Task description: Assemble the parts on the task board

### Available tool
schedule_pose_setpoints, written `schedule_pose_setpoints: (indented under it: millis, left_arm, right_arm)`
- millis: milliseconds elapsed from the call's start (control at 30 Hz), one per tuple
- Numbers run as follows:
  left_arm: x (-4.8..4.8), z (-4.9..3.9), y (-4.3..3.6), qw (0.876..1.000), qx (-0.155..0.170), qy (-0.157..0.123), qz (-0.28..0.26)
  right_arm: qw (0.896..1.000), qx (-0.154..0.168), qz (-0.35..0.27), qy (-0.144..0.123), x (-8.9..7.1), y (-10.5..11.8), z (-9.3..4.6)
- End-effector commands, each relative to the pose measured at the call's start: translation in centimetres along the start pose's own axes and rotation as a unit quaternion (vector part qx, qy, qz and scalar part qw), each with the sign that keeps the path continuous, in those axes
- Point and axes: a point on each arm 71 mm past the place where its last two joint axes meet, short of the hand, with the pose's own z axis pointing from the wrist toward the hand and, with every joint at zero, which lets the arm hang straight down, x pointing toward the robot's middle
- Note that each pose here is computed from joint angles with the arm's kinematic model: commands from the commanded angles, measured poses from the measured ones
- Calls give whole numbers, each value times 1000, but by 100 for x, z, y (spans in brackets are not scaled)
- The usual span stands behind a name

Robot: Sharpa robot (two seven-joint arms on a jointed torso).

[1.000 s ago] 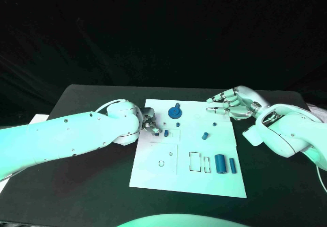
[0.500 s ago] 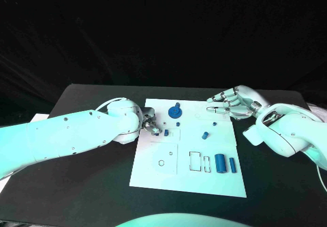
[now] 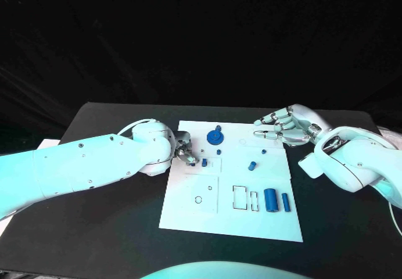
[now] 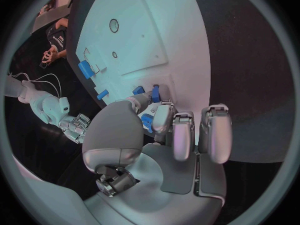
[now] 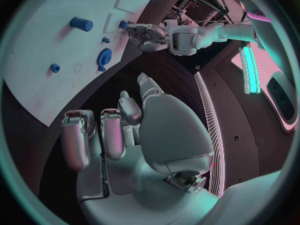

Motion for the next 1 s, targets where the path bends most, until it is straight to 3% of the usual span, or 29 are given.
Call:
schedule_pose_setpoints:
  millis: [33,1000]
  left_arm:
    - [141,32,74,998,-38,38,14]
    - [136,67,104,998,-44,44,15]
  right_arm:
    - [1000,-5,-2,7,15,9,1]
    - [1000,-3,-2,3,3,3,-8]
